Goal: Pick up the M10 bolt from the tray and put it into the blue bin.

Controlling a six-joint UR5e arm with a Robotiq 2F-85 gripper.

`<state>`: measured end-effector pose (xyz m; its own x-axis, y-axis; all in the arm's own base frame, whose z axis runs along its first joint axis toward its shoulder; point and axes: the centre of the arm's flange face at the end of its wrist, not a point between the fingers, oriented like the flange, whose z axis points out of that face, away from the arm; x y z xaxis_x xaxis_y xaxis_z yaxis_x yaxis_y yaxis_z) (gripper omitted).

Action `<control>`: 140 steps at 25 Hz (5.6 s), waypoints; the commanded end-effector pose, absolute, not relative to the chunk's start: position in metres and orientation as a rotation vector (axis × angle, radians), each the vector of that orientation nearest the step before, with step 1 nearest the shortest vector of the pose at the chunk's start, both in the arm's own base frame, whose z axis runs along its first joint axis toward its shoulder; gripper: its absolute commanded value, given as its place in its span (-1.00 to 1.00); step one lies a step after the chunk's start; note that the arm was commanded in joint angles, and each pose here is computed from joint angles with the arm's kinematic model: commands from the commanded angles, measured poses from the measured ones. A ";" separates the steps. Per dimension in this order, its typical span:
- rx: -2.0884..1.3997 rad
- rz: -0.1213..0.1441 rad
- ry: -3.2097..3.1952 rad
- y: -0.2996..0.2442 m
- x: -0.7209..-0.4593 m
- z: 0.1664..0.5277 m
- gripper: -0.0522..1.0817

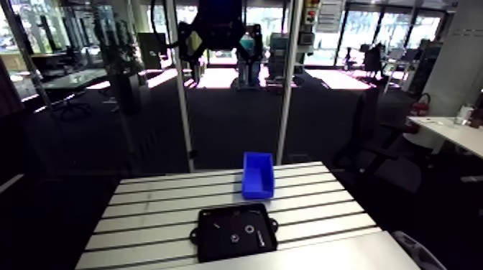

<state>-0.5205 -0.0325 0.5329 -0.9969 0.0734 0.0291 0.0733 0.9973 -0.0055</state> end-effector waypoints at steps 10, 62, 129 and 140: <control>-0.100 -0.003 -3.126 -0.031 -0.517 0.528 -0.90; 0.029 0.017 -3.196 0.025 -0.475 0.349 -0.89; 0.091 0.055 -3.295 0.047 -0.463 0.177 0.05; 0.089 0.054 -3.297 0.047 -0.463 0.176 0.15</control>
